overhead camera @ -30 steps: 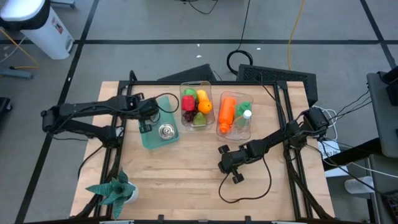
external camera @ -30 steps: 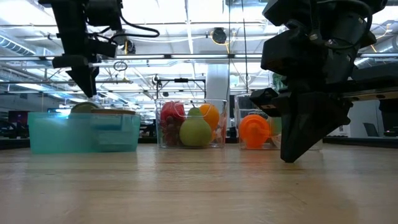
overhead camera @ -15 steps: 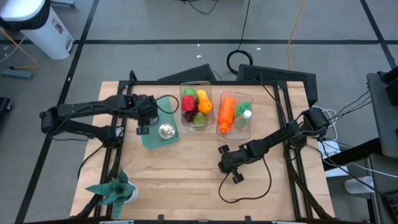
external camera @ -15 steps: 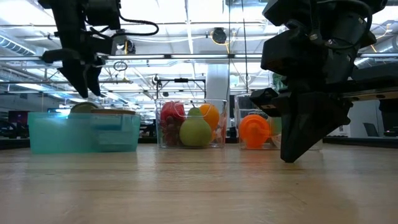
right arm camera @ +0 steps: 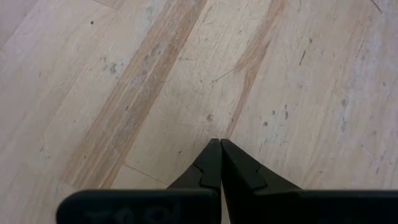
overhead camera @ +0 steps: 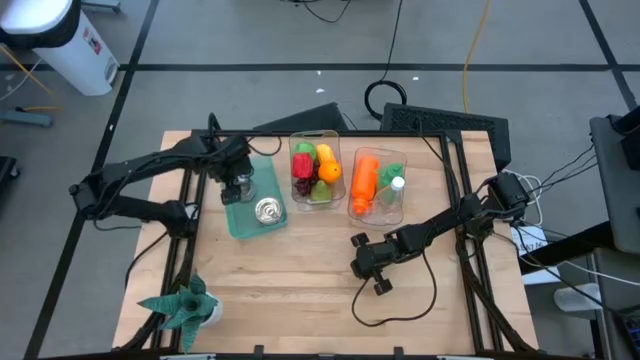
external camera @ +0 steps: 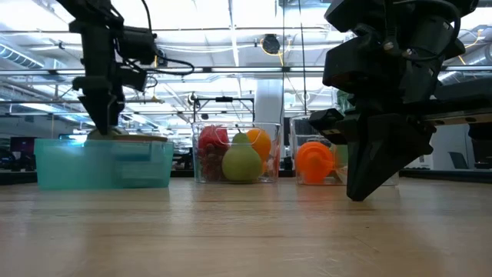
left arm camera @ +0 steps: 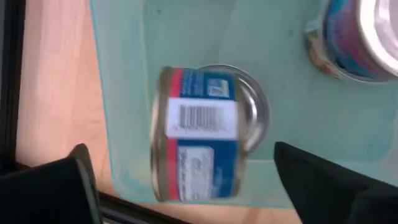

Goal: Pick & Place Food Item
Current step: Stack the blue tuna can on top of the green tuna can in the green bin, then return to Home Position

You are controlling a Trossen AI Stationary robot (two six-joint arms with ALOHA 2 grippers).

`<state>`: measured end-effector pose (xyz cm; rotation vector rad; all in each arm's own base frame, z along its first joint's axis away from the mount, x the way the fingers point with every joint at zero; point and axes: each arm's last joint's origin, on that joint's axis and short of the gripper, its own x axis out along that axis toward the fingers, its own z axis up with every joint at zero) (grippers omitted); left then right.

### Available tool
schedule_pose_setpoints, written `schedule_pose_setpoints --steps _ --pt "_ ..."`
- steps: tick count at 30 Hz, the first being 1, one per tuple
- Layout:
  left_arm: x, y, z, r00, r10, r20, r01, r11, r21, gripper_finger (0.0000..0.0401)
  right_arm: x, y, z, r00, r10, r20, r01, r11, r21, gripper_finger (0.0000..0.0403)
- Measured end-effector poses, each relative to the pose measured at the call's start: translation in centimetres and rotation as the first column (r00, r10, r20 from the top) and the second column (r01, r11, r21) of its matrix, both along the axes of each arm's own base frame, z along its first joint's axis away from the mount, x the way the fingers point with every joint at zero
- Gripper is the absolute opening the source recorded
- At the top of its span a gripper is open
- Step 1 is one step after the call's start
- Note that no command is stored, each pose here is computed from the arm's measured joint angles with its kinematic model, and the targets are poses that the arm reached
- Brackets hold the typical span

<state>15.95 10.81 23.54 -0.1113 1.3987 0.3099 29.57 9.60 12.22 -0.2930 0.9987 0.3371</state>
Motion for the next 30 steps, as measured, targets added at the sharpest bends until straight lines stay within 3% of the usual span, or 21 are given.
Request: schedule_pose_setpoints --steps 5,10,11,17,22,27,30 --pt "0.7 0.4 -1.0 0.999 -0.008 -0.035 0.007 1.0 -0.029 0.0216 0.0 0.0 0.0 1.0 0.002 0.0 -0.002 1.0 -0.001 0.0" --pt "1.5 -0.4 -1.7 0.994 -0.054 -0.095 0.05 0.998 -0.047 0.0038 0.0 0.0 0.0 1.0 0.002 0.0 -0.002 1.0 -0.001 0.0" --pt "1.5 -0.6 -1.7 0.993 -0.054 -0.107 0.05 0.998 -0.035 0.0021 0.0 0.0 0.0 1.0 0.002 0.0 -0.002 1.0 -0.001 0.0" --pt "1.7 -2.3 -0.7 0.991 -0.068 -0.113 0.078 0.994 0.082 0.0003 0.0 0.0 0.0 1.0 0.002 0.0 -0.002 1.0 -0.001 0.0" --pt "1.2 -3.8 1.4 0.996 -0.077 -0.04 0.083 0.978 0.19 0.0001 0.0 0.0 0.0 1.0 0.002 0.0 -0.002 1.0 -0.001 0.0" --pt "0.4 -5.1 2.9 0.995 -0.098 0.008 0.095 0.98 0.177 0.0001 0.0 0.0 0.0 1.0 0.002 0.0 -0.002 1.0 -0.001 0.0" --pt "0.2 -6.7 4.1 0.956 -0.239 0.168 0.222 0.968 0.117 0.0 0.0 0.0 0.0 1.0 0.002 0.0 -0.002 1.0 -0.001 0.0"
